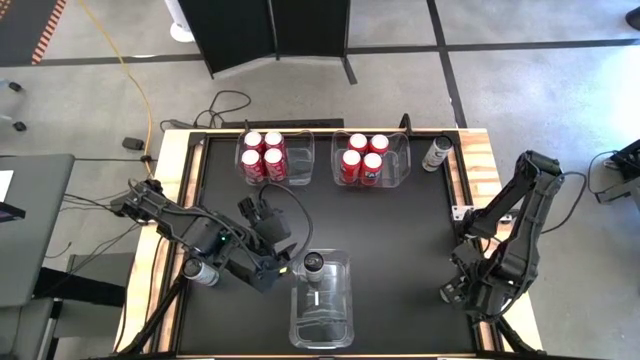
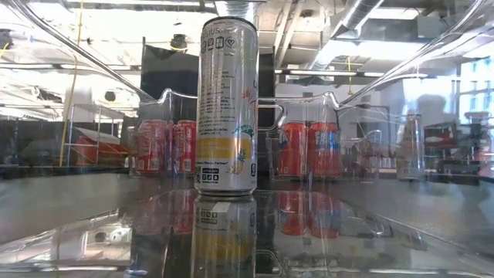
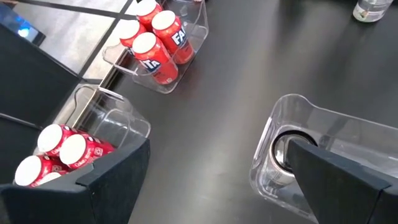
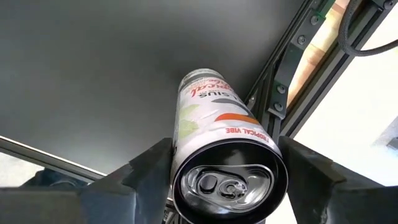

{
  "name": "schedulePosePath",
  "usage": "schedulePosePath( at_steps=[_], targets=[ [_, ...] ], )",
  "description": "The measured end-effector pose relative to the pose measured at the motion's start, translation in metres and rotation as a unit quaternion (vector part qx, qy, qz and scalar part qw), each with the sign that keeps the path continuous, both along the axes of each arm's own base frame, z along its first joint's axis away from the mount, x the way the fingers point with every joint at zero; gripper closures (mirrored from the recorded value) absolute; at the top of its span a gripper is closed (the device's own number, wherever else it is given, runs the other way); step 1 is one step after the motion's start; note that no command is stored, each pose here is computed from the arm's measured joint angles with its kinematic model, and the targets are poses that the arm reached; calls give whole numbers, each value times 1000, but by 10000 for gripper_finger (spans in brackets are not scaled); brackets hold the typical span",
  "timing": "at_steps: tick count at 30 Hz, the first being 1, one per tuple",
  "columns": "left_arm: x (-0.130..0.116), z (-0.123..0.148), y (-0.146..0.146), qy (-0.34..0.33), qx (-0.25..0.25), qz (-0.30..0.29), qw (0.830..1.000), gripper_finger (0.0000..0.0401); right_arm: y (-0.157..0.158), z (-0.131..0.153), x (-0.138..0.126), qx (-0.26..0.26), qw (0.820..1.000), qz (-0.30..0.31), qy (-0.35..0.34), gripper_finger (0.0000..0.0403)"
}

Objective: Sort soda cans
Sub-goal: Put the white yellow soda can into the bottom transparent bin

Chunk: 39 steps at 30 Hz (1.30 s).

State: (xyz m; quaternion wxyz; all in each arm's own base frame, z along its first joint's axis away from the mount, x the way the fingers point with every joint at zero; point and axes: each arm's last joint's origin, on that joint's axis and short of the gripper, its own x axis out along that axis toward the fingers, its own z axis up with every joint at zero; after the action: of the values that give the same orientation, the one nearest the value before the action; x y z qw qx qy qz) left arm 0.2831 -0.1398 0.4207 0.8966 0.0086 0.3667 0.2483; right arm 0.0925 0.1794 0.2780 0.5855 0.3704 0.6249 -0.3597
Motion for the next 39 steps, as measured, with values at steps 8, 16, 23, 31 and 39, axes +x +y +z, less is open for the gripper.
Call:
schedulePosePath(
  at_steps=[8,16,23,31,39],
  targets=[
    [0,0,0,-2,-3,3,1000,26,0,8,6,16,1000,20,-4,140],
    [1,2,4,-20,29,22,999,26,-14,40,37,25,994,59,-92,140],
    [4,3,6,-31,24,28,999,26,-36,79,65,7,976,105,-192,141],
    [4,3,5,-37,17,34,999,26,-66,122,97,-37,929,167,-329,141],
    [4,3,6,-40,12,41,998,26,-73,118,153,-76,875,273,-393,141]
  ],
)
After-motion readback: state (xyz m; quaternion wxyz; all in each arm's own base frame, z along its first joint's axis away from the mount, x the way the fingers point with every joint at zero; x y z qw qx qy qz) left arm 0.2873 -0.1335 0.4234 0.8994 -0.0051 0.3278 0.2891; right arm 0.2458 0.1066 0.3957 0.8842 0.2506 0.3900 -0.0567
